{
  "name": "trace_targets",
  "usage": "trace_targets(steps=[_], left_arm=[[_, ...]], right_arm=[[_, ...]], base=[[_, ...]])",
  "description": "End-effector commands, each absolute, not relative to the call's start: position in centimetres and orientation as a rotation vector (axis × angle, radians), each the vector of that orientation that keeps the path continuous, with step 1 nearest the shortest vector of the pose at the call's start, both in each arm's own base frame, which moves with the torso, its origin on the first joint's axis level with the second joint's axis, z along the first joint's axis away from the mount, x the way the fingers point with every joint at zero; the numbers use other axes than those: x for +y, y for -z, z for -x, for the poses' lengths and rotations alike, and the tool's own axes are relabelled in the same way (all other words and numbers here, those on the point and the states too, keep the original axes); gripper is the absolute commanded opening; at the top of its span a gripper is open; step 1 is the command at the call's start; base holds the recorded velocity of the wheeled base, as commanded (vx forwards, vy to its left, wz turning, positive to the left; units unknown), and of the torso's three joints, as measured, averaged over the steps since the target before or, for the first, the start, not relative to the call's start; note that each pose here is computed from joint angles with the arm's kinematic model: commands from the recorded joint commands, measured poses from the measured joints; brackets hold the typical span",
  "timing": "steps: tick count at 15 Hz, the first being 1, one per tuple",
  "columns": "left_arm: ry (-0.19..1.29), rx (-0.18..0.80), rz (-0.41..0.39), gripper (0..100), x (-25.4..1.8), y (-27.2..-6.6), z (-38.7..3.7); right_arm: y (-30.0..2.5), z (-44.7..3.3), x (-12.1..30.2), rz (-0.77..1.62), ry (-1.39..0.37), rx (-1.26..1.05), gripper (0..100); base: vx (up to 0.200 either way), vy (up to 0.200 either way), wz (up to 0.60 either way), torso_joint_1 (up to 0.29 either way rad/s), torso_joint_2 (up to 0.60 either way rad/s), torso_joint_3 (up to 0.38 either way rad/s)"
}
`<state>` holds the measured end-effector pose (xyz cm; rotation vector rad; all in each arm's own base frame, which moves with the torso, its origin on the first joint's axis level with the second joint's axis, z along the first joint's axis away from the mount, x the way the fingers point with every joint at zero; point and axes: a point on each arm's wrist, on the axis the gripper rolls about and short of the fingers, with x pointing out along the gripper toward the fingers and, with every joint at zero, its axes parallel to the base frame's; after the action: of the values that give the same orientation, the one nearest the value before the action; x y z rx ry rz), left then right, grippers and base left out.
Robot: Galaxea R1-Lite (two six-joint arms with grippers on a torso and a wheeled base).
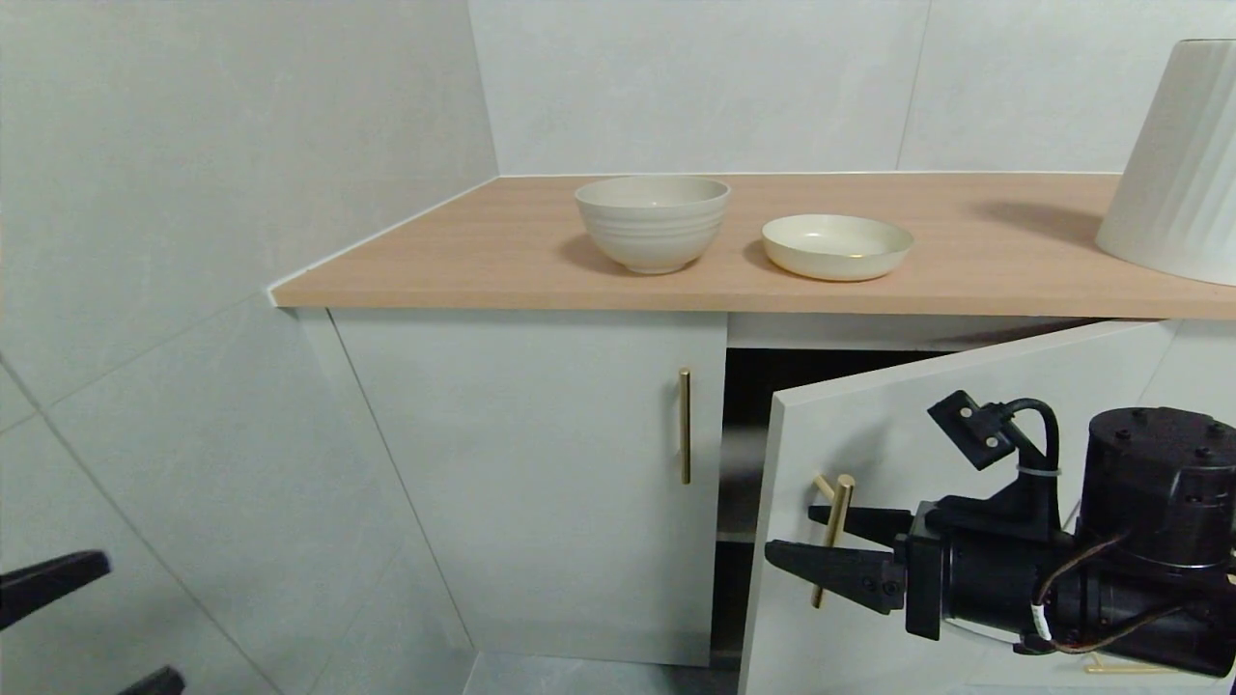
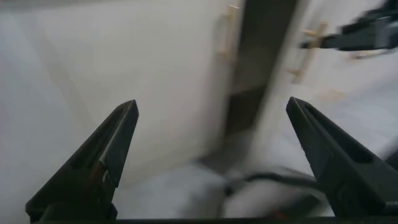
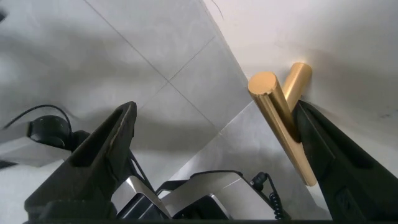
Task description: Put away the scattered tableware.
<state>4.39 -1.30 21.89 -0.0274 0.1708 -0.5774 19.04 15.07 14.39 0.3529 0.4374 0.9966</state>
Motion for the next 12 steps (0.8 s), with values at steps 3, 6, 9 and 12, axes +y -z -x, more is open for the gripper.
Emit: trace_targets(steps=[3, 6, 9, 12], left_arm=[[0.877, 0.462, 0.09, 100, -5.8, -20.4, -16.8], [0.949, 0.608, 0.146, 100, -8.4, -17.3, -19.2], [1.006, 0.668, 0.146, 100, -10.8, -13.6, -20.5], [1.021, 0.665, 0.191, 0, -11.9, -13.0, -20.8]], right_arm=[[-14.4, -18.9, 15.2, -0.352, -1.008, 0.441, 100], [-14.4, -18.4, 15.6, -0.347, -1.035, 0.447, 100], [-14.0, -18.5, 15.7, -0.345, -1.03, 0.464, 100], [-13.7, -18.7, 15.8, -0.344, -1.028, 0.475, 100]], base=[[0.0, 0.0, 0.0, 0.0, 0.0, 0.0], [0.0, 0.0, 0.0, 0.0, 0.0, 0.0], [0.0, 0.0, 0.0, 0.0, 0.0, 0.0], [0.0, 0.0, 0.0, 0.0, 0.0, 0.0]])
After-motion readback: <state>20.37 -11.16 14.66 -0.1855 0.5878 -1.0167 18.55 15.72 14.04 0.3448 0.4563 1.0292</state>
